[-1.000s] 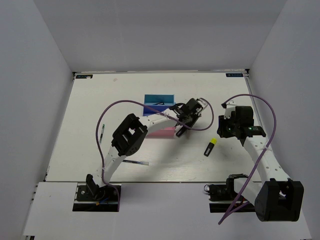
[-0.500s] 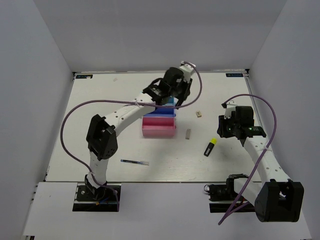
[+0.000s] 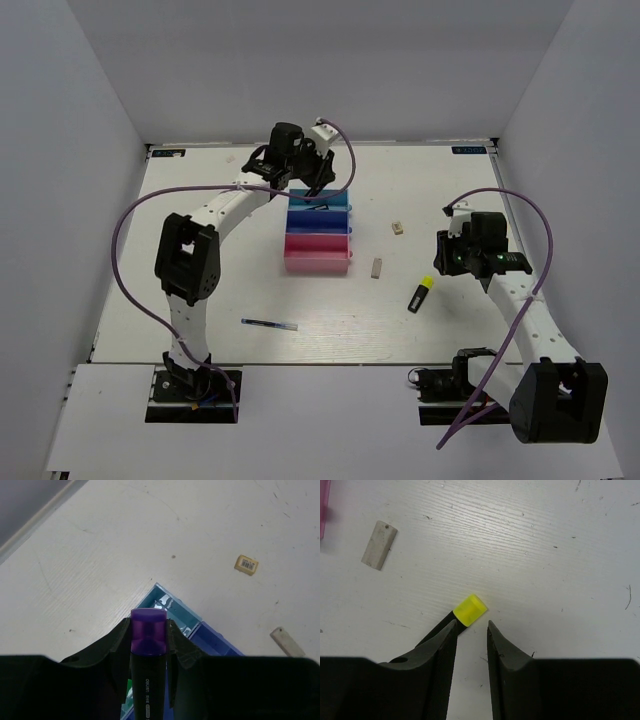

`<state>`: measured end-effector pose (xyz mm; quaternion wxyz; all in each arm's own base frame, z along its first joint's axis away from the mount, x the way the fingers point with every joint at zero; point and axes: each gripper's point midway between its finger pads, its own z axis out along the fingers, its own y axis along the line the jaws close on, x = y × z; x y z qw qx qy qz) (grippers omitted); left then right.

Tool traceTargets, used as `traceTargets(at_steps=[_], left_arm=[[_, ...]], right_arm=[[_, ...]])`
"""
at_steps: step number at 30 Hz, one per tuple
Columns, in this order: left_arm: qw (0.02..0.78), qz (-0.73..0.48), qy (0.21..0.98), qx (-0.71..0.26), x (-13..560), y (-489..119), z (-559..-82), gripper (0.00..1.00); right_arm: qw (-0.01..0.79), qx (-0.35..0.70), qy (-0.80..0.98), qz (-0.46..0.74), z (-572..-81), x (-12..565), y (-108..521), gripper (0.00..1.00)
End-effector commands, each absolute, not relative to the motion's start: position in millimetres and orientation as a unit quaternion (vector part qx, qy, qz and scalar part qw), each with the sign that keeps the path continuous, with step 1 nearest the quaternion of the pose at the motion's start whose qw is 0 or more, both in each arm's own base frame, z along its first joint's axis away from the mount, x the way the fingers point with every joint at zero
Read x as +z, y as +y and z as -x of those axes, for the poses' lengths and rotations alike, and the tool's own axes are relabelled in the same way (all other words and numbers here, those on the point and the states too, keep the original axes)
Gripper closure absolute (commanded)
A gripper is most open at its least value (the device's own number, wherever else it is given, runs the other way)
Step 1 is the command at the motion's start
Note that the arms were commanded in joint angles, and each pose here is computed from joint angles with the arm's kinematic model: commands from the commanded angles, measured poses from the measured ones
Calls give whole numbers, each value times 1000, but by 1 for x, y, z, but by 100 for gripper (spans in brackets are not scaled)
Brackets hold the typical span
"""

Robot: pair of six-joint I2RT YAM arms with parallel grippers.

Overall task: Sort the stationery into containers
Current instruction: Place the pen in the storage box.

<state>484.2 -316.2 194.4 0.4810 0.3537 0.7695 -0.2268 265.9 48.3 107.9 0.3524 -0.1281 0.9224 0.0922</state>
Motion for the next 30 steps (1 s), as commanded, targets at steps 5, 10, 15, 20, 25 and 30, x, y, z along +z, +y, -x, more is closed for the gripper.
traceTargets(at_steps=[5,10,15,20,25,30], left_arm=[[516,-471,657,-283,209,-330,-475,100],[531,-494,634,-268,203,-333,-484,100],[529,-500,634,-262,189,-333,-490,100],[539,-489,645,-234,171,-327,-504,100],[551,-478,648,-220,163,-326,-516,100],[541,-473,659,-224,151,-326,-515,100]], right_arm=[[360,98,918,131,-275,115,51,66],[361,94,919,130,-276,116,50,66],[355,94,921,129,-276,113,49,66],[357,95,920,130,-275,114,50,64],[356,96,920,131,-275,113,50,64],[353,96,922,130,-275,112,50,64]])
